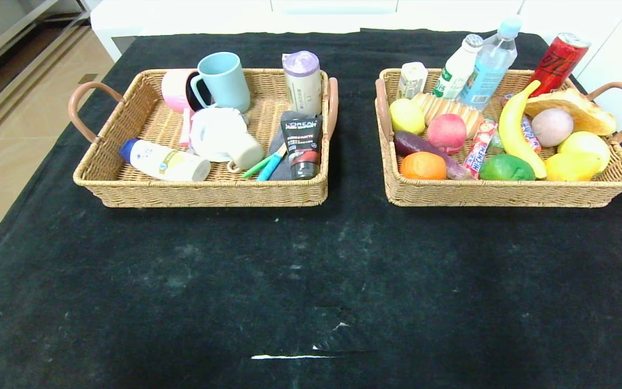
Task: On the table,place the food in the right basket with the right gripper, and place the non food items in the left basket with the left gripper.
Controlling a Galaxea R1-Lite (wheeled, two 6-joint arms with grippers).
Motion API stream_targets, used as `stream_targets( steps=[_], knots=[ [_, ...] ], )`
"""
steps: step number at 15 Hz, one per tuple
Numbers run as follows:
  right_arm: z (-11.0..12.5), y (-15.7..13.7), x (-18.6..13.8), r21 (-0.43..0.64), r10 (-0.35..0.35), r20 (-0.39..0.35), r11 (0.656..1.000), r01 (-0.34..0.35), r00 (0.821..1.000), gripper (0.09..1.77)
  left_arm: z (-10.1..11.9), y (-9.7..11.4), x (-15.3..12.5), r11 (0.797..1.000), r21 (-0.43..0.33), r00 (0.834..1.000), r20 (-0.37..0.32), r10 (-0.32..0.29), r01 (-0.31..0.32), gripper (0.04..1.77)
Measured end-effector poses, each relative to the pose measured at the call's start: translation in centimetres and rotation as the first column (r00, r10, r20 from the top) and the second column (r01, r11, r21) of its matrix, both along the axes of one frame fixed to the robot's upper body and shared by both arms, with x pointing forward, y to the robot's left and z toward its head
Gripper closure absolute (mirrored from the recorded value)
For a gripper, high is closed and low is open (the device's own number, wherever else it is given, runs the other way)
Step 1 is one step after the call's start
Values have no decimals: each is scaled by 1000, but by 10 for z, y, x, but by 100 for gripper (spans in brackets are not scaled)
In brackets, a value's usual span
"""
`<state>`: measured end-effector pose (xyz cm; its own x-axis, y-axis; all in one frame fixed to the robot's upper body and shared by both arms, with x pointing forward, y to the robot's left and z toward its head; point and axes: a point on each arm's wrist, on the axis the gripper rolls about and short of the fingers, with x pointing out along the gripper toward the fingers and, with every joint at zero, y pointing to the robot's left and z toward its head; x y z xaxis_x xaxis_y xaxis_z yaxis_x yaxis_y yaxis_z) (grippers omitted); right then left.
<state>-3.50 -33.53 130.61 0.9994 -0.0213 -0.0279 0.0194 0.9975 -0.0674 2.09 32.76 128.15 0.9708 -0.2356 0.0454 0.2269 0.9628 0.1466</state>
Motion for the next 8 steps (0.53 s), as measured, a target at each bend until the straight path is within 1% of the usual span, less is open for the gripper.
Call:
stream_targets(
  steps=[1, 3, 5, 8],
  knots=[
    [-7, 0, 2, 26, 10, 22, 1000, -11, 1000, 16, -8, 0, 2, 1000, -10, 1000, 25, 0, 0, 9],
    [-12, 0, 10, 123, 12, 114, 992, -26, 993, 16, -18, 1, 7, 999, -49, 996, 86, 15, -11, 9],
    [-19, 0, 24, 155, 1, 162, 988, -26, 987, 16, -30, 1, 15, 997, -69, 995, 92, 29, -23, 9],
    [-38, -2, 54, 136, -45, 208, 991, 16, 977, 16, -49, 2, 27, 994, -81, 994, 76, 73, -67, 9]
  ],
)
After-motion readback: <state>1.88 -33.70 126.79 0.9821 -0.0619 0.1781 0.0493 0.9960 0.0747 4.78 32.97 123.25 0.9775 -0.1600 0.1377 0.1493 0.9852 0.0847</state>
